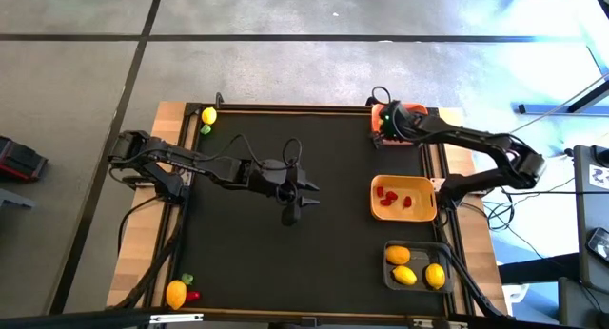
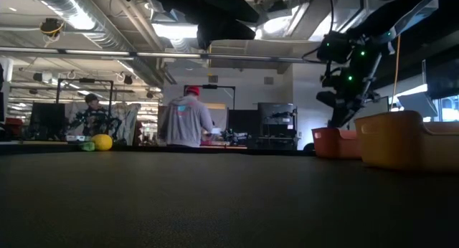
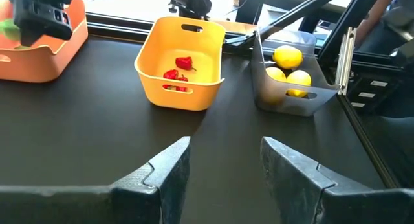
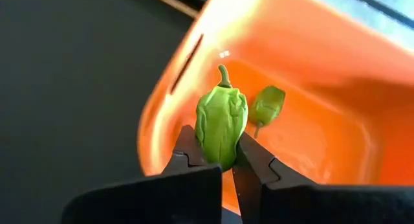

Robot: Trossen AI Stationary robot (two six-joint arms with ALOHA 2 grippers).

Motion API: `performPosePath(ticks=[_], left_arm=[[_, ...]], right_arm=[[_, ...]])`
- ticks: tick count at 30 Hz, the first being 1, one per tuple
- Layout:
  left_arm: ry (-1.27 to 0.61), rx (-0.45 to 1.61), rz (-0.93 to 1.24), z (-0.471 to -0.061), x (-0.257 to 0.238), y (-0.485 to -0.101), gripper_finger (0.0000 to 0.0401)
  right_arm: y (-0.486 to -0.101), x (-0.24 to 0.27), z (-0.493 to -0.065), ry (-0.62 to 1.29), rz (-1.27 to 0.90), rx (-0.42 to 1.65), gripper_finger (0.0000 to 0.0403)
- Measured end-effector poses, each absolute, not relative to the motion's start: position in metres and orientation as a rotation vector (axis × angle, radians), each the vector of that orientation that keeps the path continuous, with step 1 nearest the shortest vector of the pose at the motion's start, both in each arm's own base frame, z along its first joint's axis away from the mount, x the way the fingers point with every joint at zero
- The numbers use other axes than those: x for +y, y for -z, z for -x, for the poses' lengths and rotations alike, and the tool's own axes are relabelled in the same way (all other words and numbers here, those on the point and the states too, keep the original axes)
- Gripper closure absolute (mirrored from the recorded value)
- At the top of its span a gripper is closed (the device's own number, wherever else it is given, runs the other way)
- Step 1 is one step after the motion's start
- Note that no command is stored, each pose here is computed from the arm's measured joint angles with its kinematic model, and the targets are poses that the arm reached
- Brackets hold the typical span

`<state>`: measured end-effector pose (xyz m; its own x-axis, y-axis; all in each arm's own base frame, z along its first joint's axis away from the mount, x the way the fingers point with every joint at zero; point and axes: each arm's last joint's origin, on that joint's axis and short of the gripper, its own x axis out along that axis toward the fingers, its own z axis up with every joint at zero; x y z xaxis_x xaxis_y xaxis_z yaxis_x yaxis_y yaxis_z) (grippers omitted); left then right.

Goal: Sort produce into baskets
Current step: Put the center green chili pepper into the orange bin, then put the bottom green chili pepper into the orange bin

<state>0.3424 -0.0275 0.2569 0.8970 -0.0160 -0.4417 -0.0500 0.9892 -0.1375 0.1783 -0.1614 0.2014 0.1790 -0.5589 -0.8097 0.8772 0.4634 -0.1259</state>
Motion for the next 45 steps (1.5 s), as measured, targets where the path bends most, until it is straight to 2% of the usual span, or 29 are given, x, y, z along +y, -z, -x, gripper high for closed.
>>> performPosePath(ticks=[15, 18, 25, 29, 35, 45], left_arm=[[-0.017, 0.46, 0.147, -0.342, -0.028, -0.257, 0.0219], [-0.019, 0.475, 0.145, -0.342, -0.027, -0.255, 0.0219], [-0.019, 0.481, 0.144, -0.342, -0.027, -0.254, 0.0219], [-0.019, 0.481, 0.145, -0.342, -0.027, -0.255, 0.0219], [-0.019, 0.481, 0.145, -0.342, -0.027, -0.255, 0.0219], [-0.019, 0.481, 0.145, -0.342, -0.027, -0.255, 0.0219]], right_arm=[[-0.185, -0.17, -0.17, 1.089, -0.465, 1.057, 0.039], [-0.184, -0.169, -0.169, 1.086, -0.468, 1.066, 0.0369], [-0.184, -0.168, -0.169, 1.062, -0.486, 1.079, 0.0266], [-0.185, -0.167, -0.169, 1.051, -0.491, 1.073, 0.0229], [-0.208, -0.154, -0.168, 1.003, -0.466, 0.961, 0.0217], [-0.25, -0.1, -0.172, 0.764, -0.374, 0.764, 0.0216]])
